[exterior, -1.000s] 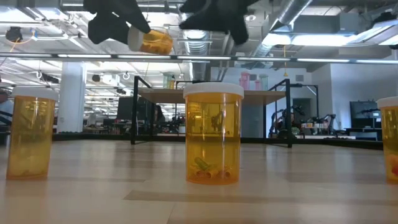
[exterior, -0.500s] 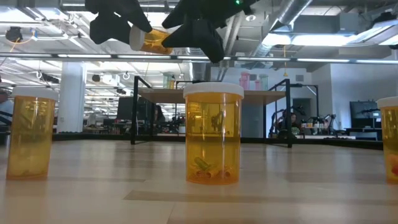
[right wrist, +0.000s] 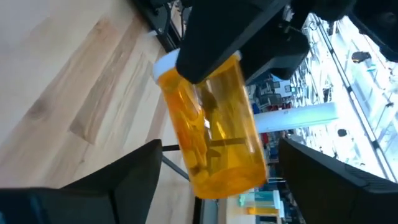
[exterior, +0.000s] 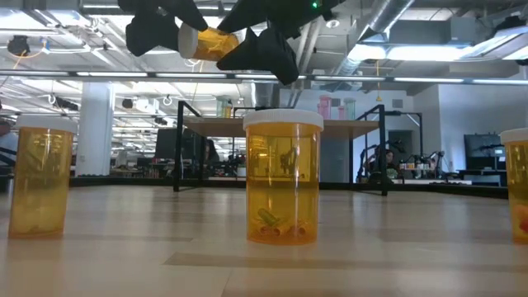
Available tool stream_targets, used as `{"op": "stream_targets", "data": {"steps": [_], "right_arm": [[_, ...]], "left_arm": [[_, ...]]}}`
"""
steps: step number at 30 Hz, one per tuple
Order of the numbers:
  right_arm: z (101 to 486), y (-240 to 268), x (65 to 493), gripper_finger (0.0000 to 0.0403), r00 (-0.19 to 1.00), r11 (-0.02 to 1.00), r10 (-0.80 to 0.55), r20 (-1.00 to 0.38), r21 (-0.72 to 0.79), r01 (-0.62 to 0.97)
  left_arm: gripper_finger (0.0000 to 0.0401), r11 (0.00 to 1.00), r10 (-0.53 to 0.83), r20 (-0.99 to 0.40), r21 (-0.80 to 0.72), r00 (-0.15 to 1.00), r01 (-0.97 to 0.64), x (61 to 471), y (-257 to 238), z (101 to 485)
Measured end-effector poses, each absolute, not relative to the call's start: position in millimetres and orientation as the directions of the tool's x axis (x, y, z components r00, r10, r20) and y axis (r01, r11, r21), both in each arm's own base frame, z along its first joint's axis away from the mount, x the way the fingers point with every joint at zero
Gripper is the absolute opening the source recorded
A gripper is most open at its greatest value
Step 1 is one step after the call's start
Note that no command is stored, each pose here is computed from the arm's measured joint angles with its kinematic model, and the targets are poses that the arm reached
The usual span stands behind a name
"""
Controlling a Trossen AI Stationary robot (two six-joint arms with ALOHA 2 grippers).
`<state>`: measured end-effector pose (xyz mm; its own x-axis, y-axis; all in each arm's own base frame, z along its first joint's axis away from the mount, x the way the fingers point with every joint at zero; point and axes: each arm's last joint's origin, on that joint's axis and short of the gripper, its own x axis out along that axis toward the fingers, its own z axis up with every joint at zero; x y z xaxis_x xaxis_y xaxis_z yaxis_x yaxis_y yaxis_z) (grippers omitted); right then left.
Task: Pick and place medicine bottles onto shelf by color
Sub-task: Put the top large orange pill bottle on the shelf
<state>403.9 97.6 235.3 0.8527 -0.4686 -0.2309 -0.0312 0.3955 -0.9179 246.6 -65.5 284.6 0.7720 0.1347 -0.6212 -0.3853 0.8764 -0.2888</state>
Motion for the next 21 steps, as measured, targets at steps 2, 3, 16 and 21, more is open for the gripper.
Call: {"op": "stream_targets", "data": {"steps": [2,3,16,21], "right_arm": [[234.9,97.4,403.8,0.0324,0.852,0.373,-0.469,-0.234,-0.926,-0.049],[234.8,97.4,403.7,0.0317,0.852,0.365,-0.469,-0.234,-0.929,-0.055],[233.5,98.4,403.1,0.0213,0.85,0.348,-0.467,-0.245,-0.934,-0.078],[232.8,98.6,402.7,0.0181,0.848,0.344,-0.468,-0.249,-0.935,-0.084]], "left_arm": [[0.0194,0.883,0.115,-0.609,-0.299,0.785,-0.361,247.9,-66.4,286.1],[0.0194,0.886,0.106,-0.607,-0.302,0.788,-0.352,248.2,-66.8,286.4],[0.0195,0.889,0.094,-0.616,-0.302,0.782,-0.345,247.7,-67.0,285.7],[0.0209,0.905,0.106,-0.614,-0.267,0.782,-0.332,247.7,-66.6,285.5]]}}
